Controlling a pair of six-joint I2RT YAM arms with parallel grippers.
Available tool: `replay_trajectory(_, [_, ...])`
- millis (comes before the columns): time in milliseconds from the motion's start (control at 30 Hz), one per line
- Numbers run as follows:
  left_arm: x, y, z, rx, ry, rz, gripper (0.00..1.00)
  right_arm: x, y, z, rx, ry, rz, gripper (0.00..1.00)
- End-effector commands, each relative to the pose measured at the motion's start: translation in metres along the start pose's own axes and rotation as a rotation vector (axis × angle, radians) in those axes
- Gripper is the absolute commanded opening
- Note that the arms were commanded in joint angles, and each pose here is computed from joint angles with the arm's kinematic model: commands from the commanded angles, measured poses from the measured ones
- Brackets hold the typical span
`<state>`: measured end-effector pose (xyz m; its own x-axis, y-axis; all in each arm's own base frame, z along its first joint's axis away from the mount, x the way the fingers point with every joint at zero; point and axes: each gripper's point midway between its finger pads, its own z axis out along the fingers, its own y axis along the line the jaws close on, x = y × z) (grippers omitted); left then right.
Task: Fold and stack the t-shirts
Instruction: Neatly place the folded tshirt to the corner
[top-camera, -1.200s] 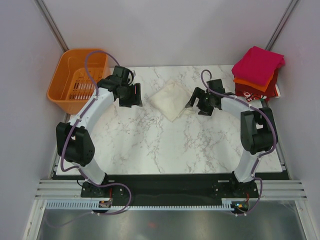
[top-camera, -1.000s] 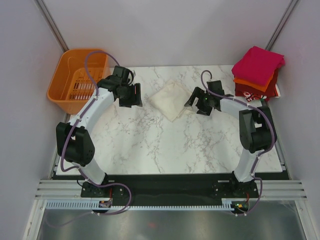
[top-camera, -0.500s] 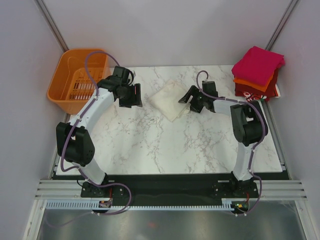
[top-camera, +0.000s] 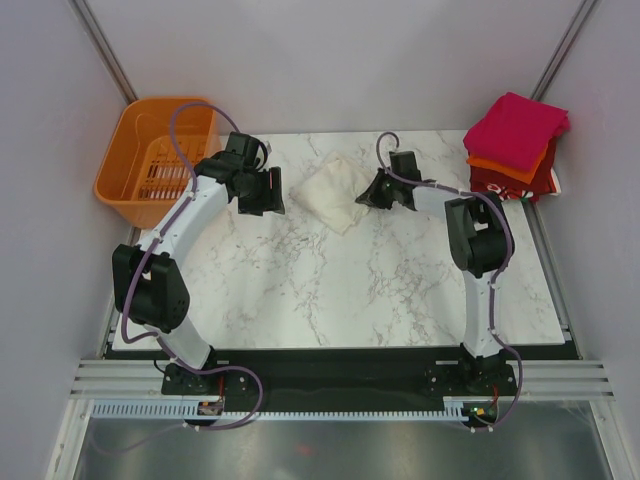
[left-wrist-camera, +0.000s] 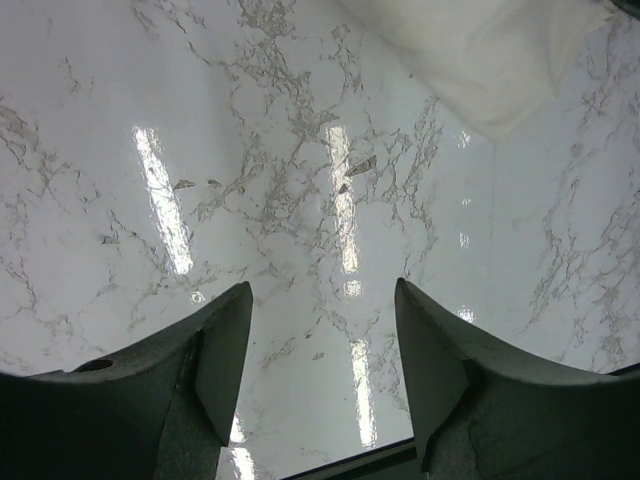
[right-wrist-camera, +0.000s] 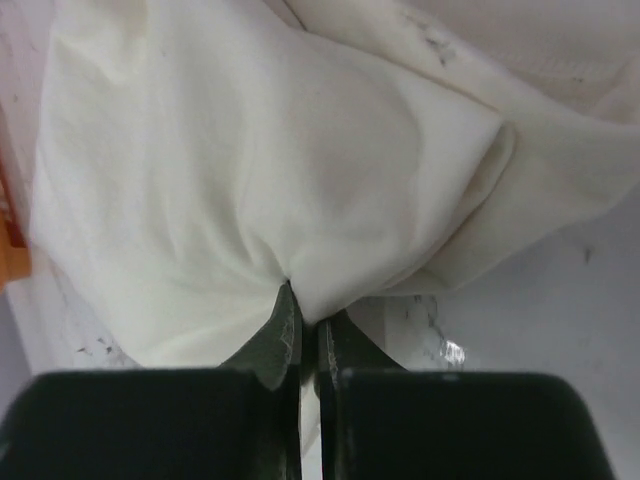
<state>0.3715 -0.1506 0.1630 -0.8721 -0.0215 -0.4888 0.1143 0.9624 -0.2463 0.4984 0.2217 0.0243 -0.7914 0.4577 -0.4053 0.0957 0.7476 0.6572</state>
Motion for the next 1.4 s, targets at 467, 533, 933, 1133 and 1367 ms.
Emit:
replay_trajectory(467, [-0.006,-0.007,-0.004,0.031,-0.032,-0.014,0.66,-0.154,-0.022,-0.111,0.342,0.032,-0.487,0.0])
replay_trajectory(533, [-0.004,-0.006,0.0,0.028,-0.022,-0.015,0.66,-0.164,-0.02,-0.112,0.344,0.012,-0.485,0.0])
replay_trajectory(933, [-0.003,-0.006,0.003,0.025,-0.013,-0.016,0.66,-0.099,-0.041,-0.089,0.217,0.158,-0.29,0.0])
replay_trajectory(1133, [-0.001,-0.005,0.007,0.023,-0.002,-0.016,0.66,-0.068,-0.102,-0.092,0.417,0.167,-0.256,0.9])
replay_trajectory(1367, [-0.001,-0.004,0.008,0.021,0.0,-0.018,0.66,-0.079,-0.112,-0.119,0.398,-0.016,-0.125,0.98])
